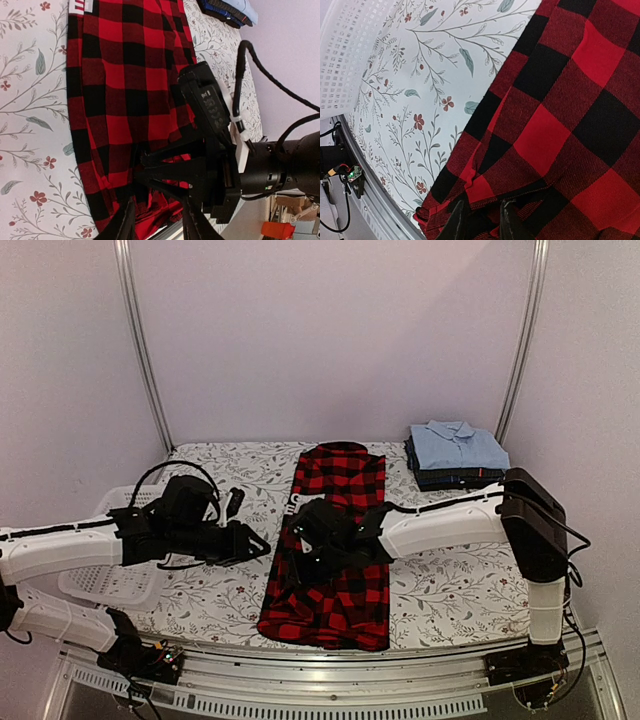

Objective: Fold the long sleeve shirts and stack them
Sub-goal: Smooth out the rectangle-folded shirt at the center of the board.

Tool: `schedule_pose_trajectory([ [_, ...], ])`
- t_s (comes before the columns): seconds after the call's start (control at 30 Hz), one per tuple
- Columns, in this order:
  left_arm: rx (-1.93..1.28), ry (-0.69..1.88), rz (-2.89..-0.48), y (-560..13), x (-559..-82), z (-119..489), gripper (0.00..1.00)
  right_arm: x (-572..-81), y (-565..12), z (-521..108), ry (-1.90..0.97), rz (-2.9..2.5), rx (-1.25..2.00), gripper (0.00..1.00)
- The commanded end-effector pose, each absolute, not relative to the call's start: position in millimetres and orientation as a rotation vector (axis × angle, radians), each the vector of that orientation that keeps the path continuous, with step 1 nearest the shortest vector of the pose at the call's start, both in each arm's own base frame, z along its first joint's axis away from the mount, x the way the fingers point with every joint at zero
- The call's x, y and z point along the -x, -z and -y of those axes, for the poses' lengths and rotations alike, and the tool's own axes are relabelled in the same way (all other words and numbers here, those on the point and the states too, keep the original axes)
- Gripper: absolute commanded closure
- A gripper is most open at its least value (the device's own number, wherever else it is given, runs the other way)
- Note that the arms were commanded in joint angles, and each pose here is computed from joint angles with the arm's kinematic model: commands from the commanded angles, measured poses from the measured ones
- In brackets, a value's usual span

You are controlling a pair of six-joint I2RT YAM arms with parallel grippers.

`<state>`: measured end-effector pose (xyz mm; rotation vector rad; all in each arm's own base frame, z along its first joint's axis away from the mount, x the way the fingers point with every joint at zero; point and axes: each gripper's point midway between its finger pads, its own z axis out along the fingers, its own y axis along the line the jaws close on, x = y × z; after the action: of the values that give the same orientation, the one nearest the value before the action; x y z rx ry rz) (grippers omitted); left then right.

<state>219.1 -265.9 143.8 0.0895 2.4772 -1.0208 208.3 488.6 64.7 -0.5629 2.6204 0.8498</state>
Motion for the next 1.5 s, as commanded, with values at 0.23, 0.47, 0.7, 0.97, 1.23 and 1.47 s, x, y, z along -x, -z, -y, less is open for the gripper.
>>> schedule_pose_trajectory([
  [0.23, -0.089, 1.028, -2.608, -98, -187, 279, 0.68, -165, -2, -491, -0.732, -2.779, 0.540, 0.76],
  [0.47, 0.001, 0.999, -2.683, -71, -178, 274, 0.71, -178, -55, -498, -0.813, -2.662, 0.494, 0.62],
  [0.7, 0.032, 0.980, -2.708, -59, -170, 263, 0.71, -185, -111, -485, -0.848, -2.559, 0.444, 0.59],
  [0.97, 0.053, 0.959, -2.737, -52, -160, 251, 0.71, -162, -84, -486, -0.827, -2.644, 0.482, 0.74],
  [1.23, 0.055, 0.938, -2.762, -48, -153, 244, 0.71, -146, -23, -474, -0.675, -2.769, 0.492, 0.77],
  [1.47, 0.046, 0.935, -2.783, -45, -147, 244, 0.71, -134, -5, -469, -0.626, -2.827, 0.546, 0.75],
])
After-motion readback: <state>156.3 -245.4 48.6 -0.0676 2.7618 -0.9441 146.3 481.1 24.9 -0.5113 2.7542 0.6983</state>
